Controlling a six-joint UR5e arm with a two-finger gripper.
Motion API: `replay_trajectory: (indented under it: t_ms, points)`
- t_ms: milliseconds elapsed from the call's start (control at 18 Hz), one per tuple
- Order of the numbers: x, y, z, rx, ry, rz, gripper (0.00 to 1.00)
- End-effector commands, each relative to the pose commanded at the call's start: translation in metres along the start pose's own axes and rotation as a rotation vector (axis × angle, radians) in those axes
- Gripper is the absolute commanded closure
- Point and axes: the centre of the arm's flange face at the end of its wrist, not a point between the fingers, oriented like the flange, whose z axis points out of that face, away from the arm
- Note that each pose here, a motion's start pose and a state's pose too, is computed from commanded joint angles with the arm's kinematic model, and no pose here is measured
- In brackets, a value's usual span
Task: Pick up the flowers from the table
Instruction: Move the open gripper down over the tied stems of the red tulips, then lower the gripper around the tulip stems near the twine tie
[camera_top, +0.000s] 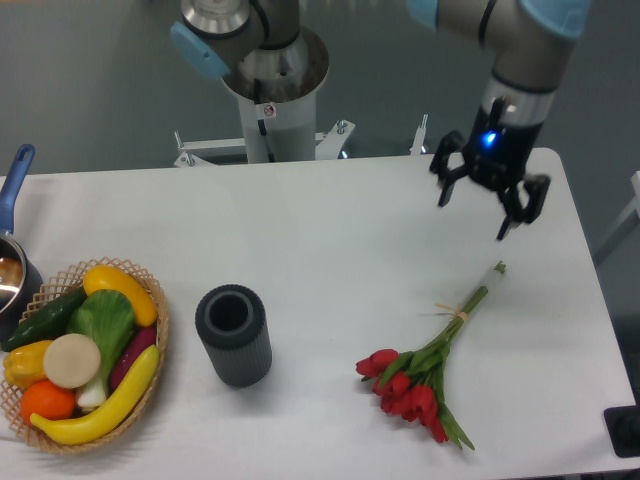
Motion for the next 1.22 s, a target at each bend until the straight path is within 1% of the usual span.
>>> replay_trajectory:
  t_ms: [167,278,333,389,889,1222]
  points:
    - [-0.014,-0.006,0.037,-0.001,-0.038,-0.063,0.00]
    - [-0.017,-0.010,0.058,-0.014,-0.053,-0.047,0.00]
    - [-0.018,-0.013,0.068,-0.016,-0.049,-0.039,0.00]
    - [-0.022,-0.011,0.086,-0.021,-0.039,-0.050,0.00]
    - [-0.037,0.006,0.134,-0.060,0.013,-0.070,0.00]
    - [-0.038,0.014,0.153,-0.104,0.034,-0.023,0.00]
